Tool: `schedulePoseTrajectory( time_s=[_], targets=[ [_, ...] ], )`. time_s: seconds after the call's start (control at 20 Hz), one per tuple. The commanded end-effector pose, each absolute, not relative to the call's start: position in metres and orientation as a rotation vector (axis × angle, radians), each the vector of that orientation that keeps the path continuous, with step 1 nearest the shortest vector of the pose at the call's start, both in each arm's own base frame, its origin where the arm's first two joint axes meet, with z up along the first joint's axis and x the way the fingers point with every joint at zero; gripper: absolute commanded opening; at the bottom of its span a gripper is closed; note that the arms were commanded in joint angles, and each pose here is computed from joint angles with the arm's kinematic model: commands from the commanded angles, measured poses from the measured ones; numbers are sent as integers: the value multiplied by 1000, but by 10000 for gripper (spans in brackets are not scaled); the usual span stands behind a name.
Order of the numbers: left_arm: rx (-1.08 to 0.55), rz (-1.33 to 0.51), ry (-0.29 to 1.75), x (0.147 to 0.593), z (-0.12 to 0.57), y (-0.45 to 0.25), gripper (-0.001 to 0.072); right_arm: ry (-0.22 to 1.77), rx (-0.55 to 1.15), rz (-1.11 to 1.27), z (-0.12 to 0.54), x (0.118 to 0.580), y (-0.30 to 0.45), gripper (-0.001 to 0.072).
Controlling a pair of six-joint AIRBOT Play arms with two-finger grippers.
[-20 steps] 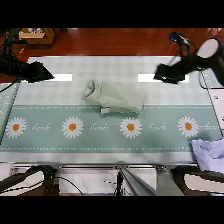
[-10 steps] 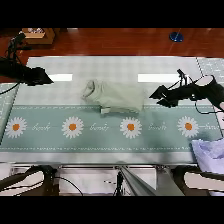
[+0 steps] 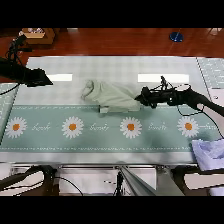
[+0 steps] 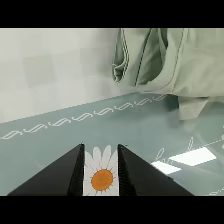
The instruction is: Fold the shirts.
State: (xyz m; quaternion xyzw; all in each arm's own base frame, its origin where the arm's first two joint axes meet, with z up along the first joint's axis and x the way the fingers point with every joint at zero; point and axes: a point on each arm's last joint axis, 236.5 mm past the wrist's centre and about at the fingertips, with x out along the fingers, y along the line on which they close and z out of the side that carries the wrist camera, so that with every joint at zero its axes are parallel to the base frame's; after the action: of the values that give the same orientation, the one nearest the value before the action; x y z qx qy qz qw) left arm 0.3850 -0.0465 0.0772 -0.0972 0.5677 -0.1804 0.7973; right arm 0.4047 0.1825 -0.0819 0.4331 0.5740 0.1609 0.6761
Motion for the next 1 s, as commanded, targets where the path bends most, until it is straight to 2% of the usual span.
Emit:
schedulePoseTrajectory(
  time_s=[0.0, 0.1, 0.2, 0.35, 0.5, 0.6, 0.75, 0.95],
  targets=[
    [-209, -387, 1223, 385, 76, -46, 289, 1214, 962, 482, -32, 410, 172, 20],
    [-210, -384, 1219, 386, 76, -46, 289, 1139, 880, 511, 22, 408, 138, 20],
    [-211, -376, 1202, 391, 76, -45, 289, 1080, 816, 443, 72, 401, 95, 20],
    [-211, -360, 1167, 401, 77, -42, 288, 955, 752, 203, 144, 378, 10, 19],
    [-214, -344, 1140, 411, 75, -40, 288, 875, 764, -41, 192, 332, -60, 19],
    [-217, -336, 1134, 416, 71, -38, 288, 924, 781, -174, 195, 289, -90, 19],
    [-222, -324, 1125, 424, 64, -36, 288, 1185, 809, -387, 163, 204, -117, 19],
    [-234, -307, 1120, 437, 51, -33, 287, 1262, 666, -816, 159, 124, -179, 19]
  ],
)
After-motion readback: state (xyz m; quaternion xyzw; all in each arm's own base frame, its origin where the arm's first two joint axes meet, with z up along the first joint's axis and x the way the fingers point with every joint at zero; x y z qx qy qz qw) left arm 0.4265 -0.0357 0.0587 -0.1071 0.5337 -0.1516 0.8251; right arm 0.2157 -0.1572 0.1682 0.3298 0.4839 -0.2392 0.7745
